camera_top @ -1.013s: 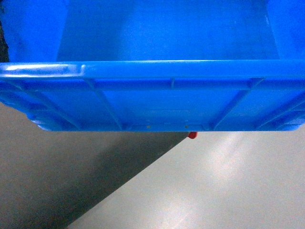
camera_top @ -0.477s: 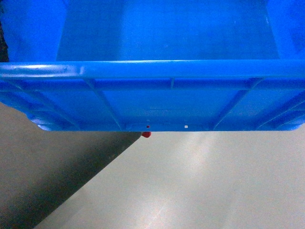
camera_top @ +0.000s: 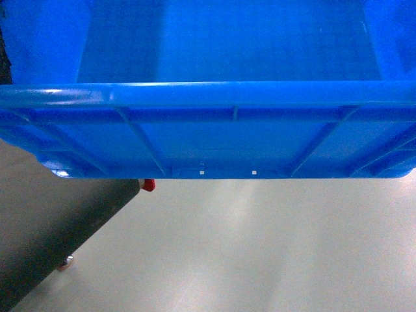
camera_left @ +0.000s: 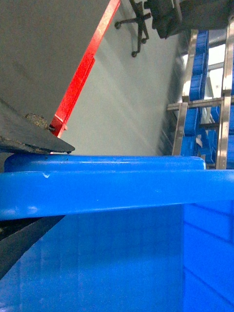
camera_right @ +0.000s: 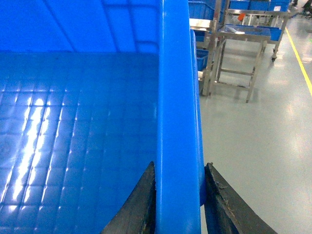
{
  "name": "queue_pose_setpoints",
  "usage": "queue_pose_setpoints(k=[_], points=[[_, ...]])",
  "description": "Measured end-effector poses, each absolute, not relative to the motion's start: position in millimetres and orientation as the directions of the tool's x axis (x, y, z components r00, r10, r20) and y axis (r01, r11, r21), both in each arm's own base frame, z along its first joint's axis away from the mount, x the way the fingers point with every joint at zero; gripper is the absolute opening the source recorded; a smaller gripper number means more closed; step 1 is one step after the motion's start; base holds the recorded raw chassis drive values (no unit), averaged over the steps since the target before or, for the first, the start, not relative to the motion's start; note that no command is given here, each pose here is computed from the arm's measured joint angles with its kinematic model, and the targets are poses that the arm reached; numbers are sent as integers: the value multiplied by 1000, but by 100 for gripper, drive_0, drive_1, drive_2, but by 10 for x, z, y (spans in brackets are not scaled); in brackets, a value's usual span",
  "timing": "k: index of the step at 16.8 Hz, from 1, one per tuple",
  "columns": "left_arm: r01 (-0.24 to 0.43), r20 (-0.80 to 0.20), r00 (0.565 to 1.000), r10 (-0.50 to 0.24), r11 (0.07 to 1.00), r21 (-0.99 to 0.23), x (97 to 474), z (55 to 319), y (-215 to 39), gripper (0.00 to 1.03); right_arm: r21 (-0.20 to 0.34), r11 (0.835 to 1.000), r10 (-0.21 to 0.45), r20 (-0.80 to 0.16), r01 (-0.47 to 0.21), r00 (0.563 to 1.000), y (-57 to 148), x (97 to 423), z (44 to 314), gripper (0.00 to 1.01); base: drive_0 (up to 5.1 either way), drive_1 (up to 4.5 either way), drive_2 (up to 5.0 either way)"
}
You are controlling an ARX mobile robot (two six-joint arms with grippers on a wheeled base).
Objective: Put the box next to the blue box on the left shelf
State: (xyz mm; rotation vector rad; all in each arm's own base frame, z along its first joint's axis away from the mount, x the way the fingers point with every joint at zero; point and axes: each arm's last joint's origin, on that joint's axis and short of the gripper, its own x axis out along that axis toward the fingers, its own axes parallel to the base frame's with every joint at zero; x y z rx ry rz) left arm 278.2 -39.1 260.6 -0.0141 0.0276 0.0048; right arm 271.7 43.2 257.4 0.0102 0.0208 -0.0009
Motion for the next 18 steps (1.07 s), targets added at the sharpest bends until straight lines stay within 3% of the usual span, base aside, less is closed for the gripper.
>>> queue_pose_setpoints(k=[18], points=[[-4,-27,1000,4,1000,-14,2781,2606,-392,20,10,1000,-2,-21,2,1000,430,2717,2574,21,-152,-152,-152]])
